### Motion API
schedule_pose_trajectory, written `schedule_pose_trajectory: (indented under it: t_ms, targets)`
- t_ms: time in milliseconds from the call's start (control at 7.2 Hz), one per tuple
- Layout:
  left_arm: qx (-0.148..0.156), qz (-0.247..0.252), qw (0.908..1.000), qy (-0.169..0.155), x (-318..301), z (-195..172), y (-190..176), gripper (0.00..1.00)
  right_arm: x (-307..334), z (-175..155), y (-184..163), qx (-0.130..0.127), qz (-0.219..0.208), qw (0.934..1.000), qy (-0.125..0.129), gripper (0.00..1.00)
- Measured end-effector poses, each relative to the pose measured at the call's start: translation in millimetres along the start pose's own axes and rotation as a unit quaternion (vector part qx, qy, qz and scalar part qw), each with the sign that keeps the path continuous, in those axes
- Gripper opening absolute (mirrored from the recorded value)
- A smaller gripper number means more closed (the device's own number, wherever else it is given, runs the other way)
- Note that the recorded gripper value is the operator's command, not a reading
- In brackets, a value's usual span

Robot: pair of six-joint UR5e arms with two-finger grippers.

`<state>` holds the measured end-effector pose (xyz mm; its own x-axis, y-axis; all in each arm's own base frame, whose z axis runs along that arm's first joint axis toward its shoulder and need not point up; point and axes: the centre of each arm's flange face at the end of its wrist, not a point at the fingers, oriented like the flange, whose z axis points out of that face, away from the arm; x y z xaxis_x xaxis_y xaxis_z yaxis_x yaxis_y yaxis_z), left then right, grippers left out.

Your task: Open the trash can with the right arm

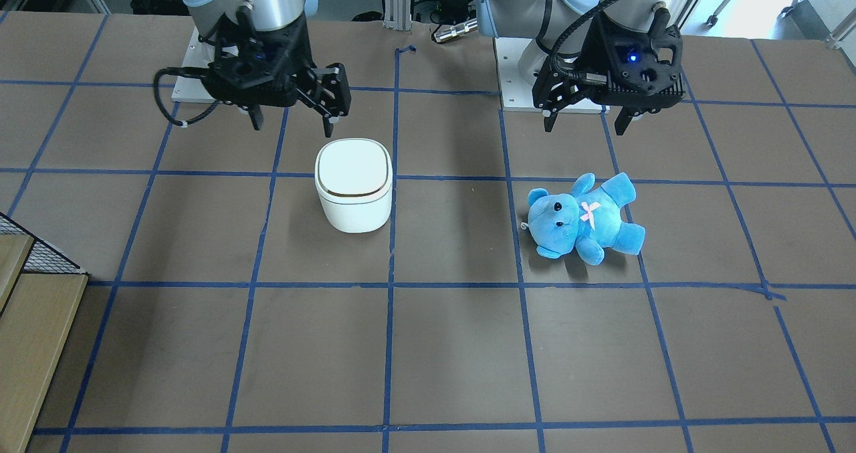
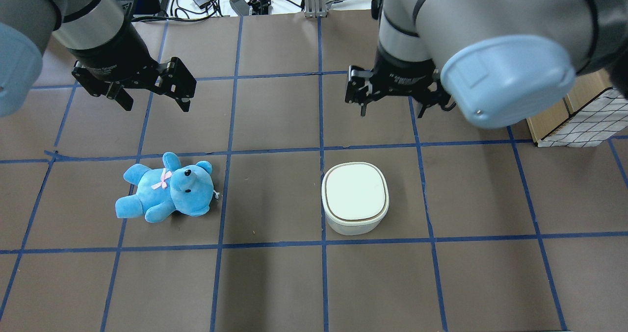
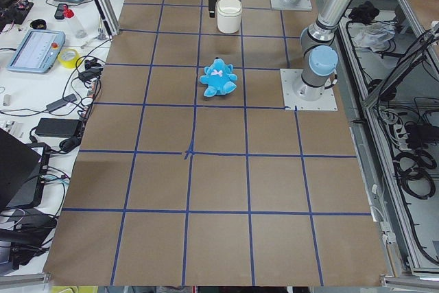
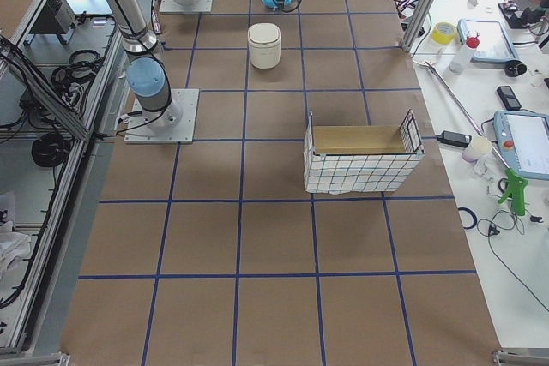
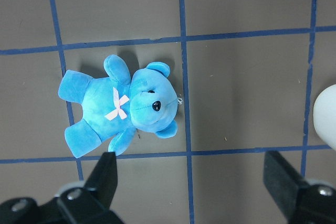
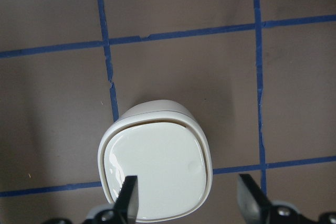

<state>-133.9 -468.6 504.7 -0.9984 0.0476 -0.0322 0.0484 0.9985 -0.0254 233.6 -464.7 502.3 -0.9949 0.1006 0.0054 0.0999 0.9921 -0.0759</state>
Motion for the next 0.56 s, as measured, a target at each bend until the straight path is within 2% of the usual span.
schedule_pose_trajectory:
  t_ms: [278,556]
  targets:
    - [0.0,0.0,1.0,0.0,0.1,0.0,0.0,1.0,40.0,-27.7,-27.1,0.018,-0.002,0.9998,0.001,1.0]
    - [0.0,0.0,1.0,0.0,0.0,0.0,0.0,1.0,49.5,-26.9,-30.5,0.006,-0.013,0.9999,-0.001,1.0]
